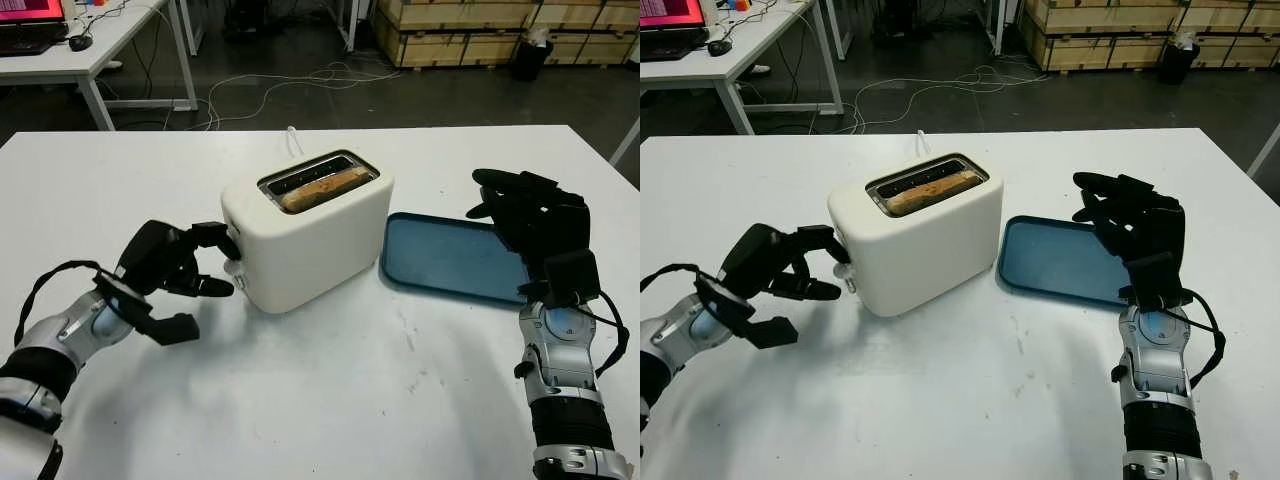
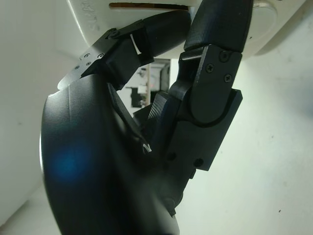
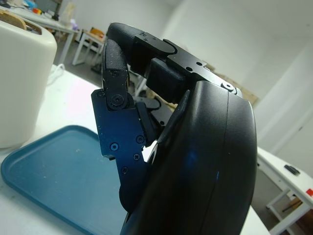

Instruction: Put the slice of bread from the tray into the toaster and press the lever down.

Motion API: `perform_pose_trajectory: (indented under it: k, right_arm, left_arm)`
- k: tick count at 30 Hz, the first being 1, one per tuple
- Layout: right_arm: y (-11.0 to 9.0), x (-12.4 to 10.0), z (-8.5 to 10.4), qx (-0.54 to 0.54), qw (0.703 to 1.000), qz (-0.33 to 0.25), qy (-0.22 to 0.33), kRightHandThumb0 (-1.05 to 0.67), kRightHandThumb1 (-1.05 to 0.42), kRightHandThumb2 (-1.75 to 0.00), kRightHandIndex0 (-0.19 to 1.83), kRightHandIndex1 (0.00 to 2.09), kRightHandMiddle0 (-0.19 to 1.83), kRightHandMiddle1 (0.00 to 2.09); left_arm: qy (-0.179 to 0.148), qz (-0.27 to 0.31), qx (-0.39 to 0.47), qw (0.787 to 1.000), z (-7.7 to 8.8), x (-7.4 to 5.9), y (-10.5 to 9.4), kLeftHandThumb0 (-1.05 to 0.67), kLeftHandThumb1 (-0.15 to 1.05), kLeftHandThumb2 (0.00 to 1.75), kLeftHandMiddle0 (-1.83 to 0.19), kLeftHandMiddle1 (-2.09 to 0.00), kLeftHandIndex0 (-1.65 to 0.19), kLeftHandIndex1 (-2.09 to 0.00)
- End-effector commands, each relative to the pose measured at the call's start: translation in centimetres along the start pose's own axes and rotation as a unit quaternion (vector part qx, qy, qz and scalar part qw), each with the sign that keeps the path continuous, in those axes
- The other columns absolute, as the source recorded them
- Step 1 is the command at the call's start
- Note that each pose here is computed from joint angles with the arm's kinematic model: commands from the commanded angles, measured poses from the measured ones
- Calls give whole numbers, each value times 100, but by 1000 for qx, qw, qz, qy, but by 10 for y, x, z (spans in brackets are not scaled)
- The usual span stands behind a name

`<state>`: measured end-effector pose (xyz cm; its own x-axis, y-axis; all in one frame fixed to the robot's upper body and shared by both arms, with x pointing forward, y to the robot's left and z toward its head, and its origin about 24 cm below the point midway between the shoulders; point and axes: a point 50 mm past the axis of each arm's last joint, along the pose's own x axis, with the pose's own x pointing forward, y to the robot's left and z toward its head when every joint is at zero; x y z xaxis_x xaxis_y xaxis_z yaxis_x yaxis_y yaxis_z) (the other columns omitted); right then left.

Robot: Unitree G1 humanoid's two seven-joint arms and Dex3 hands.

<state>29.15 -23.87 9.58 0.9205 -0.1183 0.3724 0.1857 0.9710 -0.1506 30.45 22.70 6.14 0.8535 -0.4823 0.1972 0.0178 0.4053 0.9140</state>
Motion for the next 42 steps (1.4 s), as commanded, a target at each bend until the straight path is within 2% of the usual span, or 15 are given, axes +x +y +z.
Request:
perform_pose_trajectory:
  k: [1,4,7,9,12,16,21,26,27,28,31,33,35,37,42]
  right_arm:
    - [3,2,0,-13,1000,11,-3,-36,-92,-23,85,112,112,23]
    - [3,2,0,-15,1000,12,-3,-38,-92,-22,87,110,111,24]
    - [4,3,1,-17,1000,15,-5,-38,-92,-23,87,111,111,25]
    - [5,4,2,-15,1000,17,-8,-38,-92,-23,87,111,112,27]
    - [5,4,2,-13,1000,17,-9,-40,-92,-23,88,112,112,29]
    - [2,3,2,-23,1000,16,-4,-39,-92,-24,85,120,108,32]
    - [2,4,2,-20,1000,21,-8,-40,-92,-22,89,107,106,39]
    - [3,3,0,-16,1000,20,-3,-41,-92,-22,88,112,103,43]
    - [3,3,0,-16,1000,20,-4,-41,-92,-22,88,113,103,43]
    - [3,3,1,-15,1000,21,-4,-42,-92,-22,88,114,103,44]
    - [4,3,1,-12,1000,23,-7,-42,-92,-22,86,118,102,48]
    - [6,3,0,-12,1000,25,-5,-42,-92,-22,85,119,101,53]
    - [7,2,0,-8,1000,26,-3,-40,-92,-22,84,118,99,55]
    - [8,2,-1,-3,1000,27,0,-41,-92,-23,84,117,98,55]
    - [8,1,-2,-5,1000,25,1,-40,-92,-23,83,118,97,55]
  left_arm:
    - [108,-402,50,908,-11,-62,-105,-105,92,11,-157,-56,-157,-17]
    - [109,-407,63,905,-11,-58,-104,-105,92,10,-157,-50,-157,-15]
    - [108,-381,66,916,-13,-46,-93,-105,92,13,-157,-69,-157,-34]
    - [104,-392,64,912,-12,-42,-94,-105,92,19,-157,-50,-155,-18]
    - [114,-444,52,887,-8,-54,-115,-105,92,11,-156,-17,-152,-4]
    - [139,-476,34,868,-6,-69,-130,-105,92,3,-155,-8,-146,0]
    - [133,-494,30,859,-3,-70,-133,-105,91,1,-155,-4,-146,-1]
    - [142,-524,36,839,-3,-70,-137,-105,91,0,-146,-1,-137,-1]
    - [144,-503,34,852,-5,-67,-132,-105,91,0,-147,-1,-137,-1]
    - [144,-473,31,869,-7,-62,-125,-105,91,1,-153,-13,-148,-8]
    - [150,-382,32,911,-14,-42,-98,-105,92,5,-157,-59,-156,-38]
    - [151,-291,3,945,-17,-25,-72,-105,91,5,-157,-65,-157,-28]
    - [134,-190,-37,972,-17,-15,-49,-105,88,3,-157,-89,-157,-54]
    - [121,-102,-72,985,-16,-8,-27,-105,91,5,-157,-101,-157,-72]
    - [103,65,-132,984,-11,6,9,-105,92,24,-154,-111,-155,-71]
